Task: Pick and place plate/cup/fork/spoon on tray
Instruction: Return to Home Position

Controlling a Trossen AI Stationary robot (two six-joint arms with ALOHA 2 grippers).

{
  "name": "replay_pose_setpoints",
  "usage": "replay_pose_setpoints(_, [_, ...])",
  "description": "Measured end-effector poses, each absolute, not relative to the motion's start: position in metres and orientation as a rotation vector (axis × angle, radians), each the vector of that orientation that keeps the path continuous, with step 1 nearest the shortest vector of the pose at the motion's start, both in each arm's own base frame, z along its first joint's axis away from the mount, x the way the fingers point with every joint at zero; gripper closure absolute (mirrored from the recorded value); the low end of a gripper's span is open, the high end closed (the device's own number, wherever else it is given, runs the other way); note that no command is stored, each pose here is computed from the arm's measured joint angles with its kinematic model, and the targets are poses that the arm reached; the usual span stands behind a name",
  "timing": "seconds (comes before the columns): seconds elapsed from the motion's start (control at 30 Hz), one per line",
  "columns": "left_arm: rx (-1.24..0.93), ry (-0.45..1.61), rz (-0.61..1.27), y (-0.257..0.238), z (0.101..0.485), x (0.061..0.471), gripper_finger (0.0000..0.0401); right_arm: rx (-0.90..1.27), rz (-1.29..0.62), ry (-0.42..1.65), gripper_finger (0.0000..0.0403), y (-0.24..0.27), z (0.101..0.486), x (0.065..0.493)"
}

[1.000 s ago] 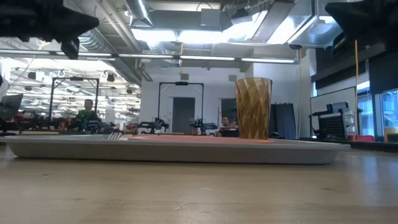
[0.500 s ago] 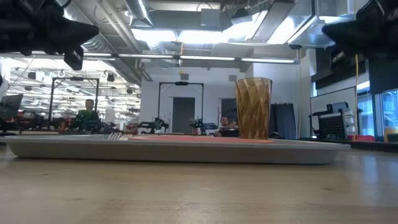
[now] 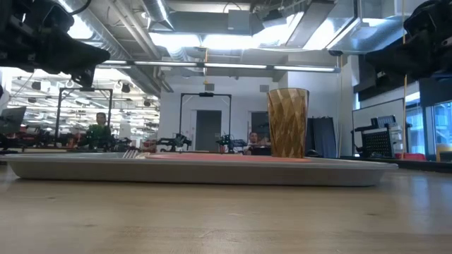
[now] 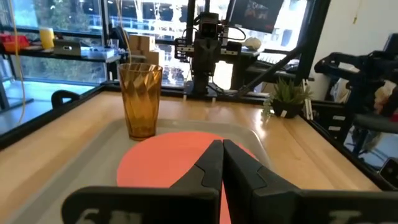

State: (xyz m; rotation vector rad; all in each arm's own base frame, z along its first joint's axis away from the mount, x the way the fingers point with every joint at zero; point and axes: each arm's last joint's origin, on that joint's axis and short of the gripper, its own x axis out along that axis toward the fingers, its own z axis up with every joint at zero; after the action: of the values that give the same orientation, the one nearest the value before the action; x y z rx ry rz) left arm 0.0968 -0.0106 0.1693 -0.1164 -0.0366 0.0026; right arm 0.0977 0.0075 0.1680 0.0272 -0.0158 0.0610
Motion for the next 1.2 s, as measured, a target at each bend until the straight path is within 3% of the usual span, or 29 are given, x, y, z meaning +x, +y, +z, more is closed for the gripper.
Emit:
replay_pose_setpoints(0.43, [0.015,-0.035,0.008,-0.0106,0.1692,0.0968,0.0401,0.047,0.060,-0.016,0.0383,0.0075,0.1681,0.0977])
replay_pose_setpoints(1.2, [0.005,-0.036,0.009,-0.0106,0.1692,0.0968,0.0401,0.045,0.060,-0.018,0.0383,0.0075,0.1683,0.0977])
